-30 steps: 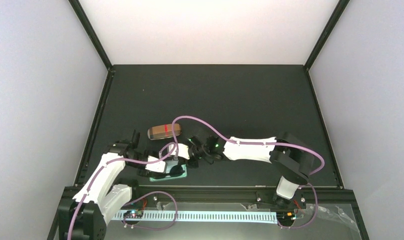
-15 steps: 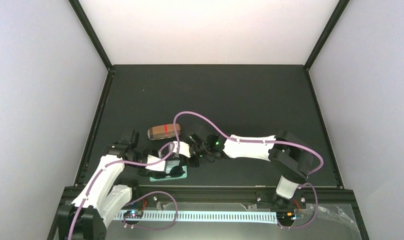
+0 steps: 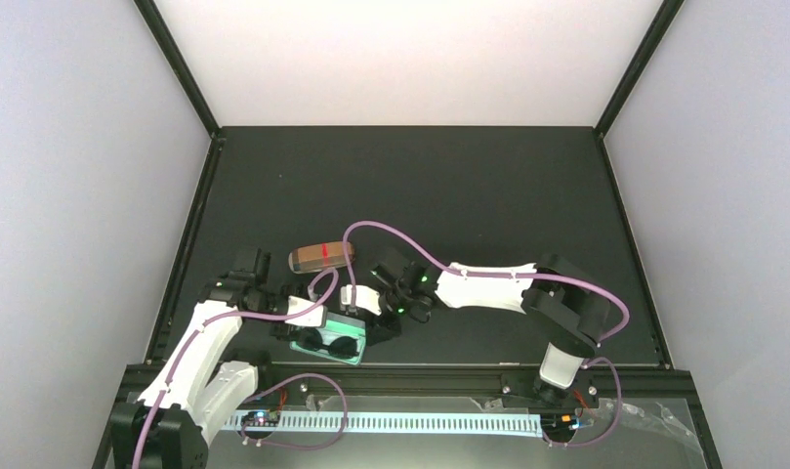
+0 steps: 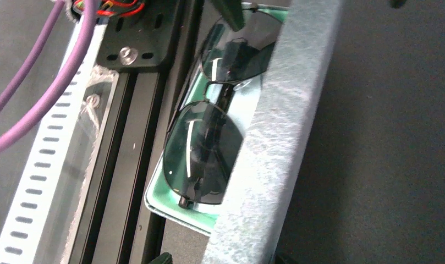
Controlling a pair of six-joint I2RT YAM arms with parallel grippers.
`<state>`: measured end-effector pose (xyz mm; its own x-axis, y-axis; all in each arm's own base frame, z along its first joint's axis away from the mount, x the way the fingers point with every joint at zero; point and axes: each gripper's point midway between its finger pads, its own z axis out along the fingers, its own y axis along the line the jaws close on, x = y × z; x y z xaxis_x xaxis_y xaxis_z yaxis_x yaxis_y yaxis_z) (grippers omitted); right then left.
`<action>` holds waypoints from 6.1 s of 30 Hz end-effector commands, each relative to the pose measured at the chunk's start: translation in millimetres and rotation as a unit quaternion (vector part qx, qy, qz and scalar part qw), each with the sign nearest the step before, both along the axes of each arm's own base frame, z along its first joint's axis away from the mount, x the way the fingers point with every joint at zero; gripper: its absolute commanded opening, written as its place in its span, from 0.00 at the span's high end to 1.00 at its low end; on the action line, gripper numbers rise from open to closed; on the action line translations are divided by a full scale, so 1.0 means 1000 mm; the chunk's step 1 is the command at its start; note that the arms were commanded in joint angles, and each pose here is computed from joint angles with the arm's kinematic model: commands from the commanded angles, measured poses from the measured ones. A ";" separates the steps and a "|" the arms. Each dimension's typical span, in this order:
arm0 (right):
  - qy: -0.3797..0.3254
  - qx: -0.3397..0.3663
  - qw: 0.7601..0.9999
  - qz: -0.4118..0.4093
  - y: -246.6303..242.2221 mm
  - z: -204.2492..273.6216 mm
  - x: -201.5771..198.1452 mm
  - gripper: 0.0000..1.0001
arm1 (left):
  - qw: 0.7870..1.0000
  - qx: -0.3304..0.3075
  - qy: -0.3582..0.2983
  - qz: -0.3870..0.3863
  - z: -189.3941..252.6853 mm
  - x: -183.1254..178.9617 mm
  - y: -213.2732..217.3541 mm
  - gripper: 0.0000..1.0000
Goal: Organize the sunglasses
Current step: Move the sunglasses case at the center of the board, then close the sunglasses case at the center of the board.
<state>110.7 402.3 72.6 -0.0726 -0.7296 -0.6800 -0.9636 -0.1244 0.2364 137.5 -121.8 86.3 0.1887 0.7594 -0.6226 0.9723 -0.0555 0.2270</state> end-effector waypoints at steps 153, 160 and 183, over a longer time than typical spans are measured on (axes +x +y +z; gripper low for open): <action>-0.140 -0.041 0.913 -0.380 -0.190 0.026 0.214 0.94 | 0.857 -0.040 0.346 0.379 -0.038 0.233 -0.150 0.81; -0.143 -0.041 0.914 -0.379 -0.190 0.026 0.214 0.94 | 0.851 -0.028 0.354 0.387 -0.049 0.231 -0.148 0.85; -0.250 -0.090 0.924 -0.275 -0.167 0.000 0.174 0.94 | 0.820 -0.044 0.387 0.420 -0.065 0.211 -0.148 0.98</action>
<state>306.5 215.4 81.1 -0.2887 -0.7309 -0.6184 -0.8119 0.5292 -0.2465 364.7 -267.7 35.7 -0.8319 0.3656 -0.4175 0.5437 0.6872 -0.4817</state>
